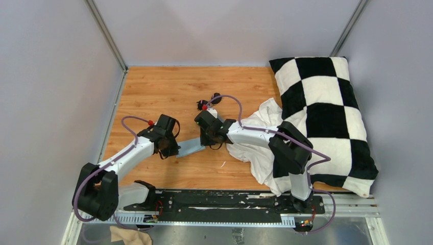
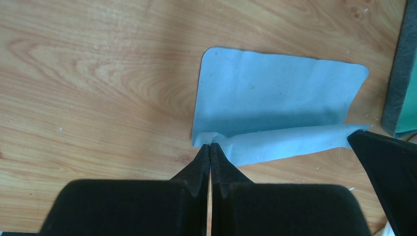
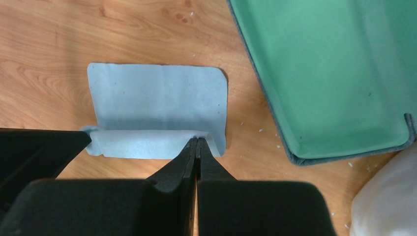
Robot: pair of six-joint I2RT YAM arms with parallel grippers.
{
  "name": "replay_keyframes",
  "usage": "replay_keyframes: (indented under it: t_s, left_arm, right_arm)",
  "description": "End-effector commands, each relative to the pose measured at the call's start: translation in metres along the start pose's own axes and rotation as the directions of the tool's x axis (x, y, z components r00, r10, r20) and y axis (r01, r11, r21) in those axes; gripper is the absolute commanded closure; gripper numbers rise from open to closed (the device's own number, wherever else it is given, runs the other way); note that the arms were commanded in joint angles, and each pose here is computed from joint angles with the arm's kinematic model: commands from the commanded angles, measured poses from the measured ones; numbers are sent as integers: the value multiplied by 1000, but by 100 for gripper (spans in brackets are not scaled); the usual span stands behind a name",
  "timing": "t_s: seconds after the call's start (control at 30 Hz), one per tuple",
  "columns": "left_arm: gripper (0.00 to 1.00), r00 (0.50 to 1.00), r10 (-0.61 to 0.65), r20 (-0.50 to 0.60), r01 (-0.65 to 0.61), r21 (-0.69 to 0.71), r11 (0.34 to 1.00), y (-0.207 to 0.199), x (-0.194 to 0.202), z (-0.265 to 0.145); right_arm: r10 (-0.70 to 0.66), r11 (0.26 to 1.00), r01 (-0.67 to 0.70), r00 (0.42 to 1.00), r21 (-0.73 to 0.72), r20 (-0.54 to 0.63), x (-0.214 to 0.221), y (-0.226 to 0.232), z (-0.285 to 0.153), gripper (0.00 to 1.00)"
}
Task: Organize the sunglasses
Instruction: Fold the glasses cleaning cloth at the center of the board.
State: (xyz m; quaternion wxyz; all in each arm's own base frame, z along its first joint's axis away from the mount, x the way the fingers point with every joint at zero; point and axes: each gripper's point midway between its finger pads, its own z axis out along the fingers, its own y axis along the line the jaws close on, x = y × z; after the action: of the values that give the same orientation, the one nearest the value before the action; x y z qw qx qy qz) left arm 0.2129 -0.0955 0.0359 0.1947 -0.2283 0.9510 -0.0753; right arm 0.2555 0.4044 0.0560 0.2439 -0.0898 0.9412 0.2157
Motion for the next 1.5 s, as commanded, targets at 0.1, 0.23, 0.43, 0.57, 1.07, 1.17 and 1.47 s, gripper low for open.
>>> replay_keyframes:
  t_s: [0.1,0.23,0.43,0.57,1.07,1.17,1.47]
  left_arm:
    - [100,999,8,46,-9,12,1000,-12,-23,2]
    - [100,999,7,51,-8,8,1000,-11,-27,4]
    - [100,999,10,44,-10,2,1000,-11,-28,8]
    - [100,999,16,40,-16,-3,1000,-11,-29,10]
    - [55,989,-5,146,0,40,999,-16,-48,-22]
    - [58,985,-22,172,10,70,998,-15,-48,-31]
    - [66,992,-29,123,6,181,983,-17,-19,-20]
  right_arm:
    - [-7,999,8,1000,47,-4,-10,-13,11,100]
    - [-8,999,8,1000,50,-9,-11,-14,13,100]
    - [-4,998,5,1000,55,-17,-11,-17,16,100]
    - [-2,998,3,1000,55,-20,-11,-17,17,100]
    - [-16,1000,17,998,-21,59,-28,-6,-20,64]
    - [-3,1000,5,997,-21,79,-26,-10,-26,67]
    - [-31,998,32,999,-45,32,-5,-5,-17,99]
